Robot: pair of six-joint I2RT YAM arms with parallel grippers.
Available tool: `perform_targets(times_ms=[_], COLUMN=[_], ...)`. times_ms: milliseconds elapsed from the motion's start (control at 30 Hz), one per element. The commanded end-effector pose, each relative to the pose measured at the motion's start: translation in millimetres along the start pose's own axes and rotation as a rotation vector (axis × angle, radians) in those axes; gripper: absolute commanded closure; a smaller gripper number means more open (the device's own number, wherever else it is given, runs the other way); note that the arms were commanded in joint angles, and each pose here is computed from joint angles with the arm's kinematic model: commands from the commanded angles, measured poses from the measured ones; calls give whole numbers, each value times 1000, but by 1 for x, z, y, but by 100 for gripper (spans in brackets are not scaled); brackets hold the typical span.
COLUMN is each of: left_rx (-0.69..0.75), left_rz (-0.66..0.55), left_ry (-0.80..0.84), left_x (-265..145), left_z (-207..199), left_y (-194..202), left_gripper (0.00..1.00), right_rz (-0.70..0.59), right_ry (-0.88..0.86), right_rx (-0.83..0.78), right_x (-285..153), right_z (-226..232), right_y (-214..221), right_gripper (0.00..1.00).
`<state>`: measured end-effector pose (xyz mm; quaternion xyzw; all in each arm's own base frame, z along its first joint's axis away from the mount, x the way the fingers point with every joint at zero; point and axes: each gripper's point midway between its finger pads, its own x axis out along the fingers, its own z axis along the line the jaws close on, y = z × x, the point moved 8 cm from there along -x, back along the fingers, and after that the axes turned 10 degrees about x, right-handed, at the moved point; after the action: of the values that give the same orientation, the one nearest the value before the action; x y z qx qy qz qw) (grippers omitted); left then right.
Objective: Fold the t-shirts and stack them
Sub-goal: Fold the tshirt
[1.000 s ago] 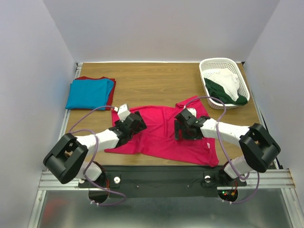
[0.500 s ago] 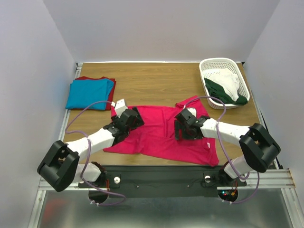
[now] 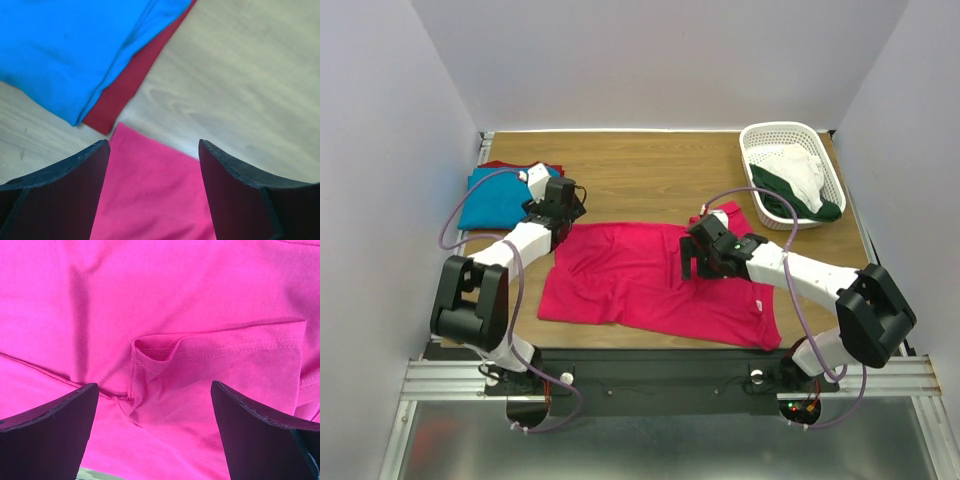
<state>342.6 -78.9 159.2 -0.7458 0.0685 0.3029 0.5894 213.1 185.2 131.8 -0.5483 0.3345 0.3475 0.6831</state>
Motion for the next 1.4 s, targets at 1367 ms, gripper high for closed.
perform_targets(times_ms=[1367], left_rx=[6], left_rz=[163], left_ry=[-77], left_x=[51], left_z=[11], left_y=[36], left_gripper=[57], right_rz=[-57], right_ry=[-61], right_rx=[-24], right_x=[-6], right_z=[-11], right_y=[8], right_gripper=[0])
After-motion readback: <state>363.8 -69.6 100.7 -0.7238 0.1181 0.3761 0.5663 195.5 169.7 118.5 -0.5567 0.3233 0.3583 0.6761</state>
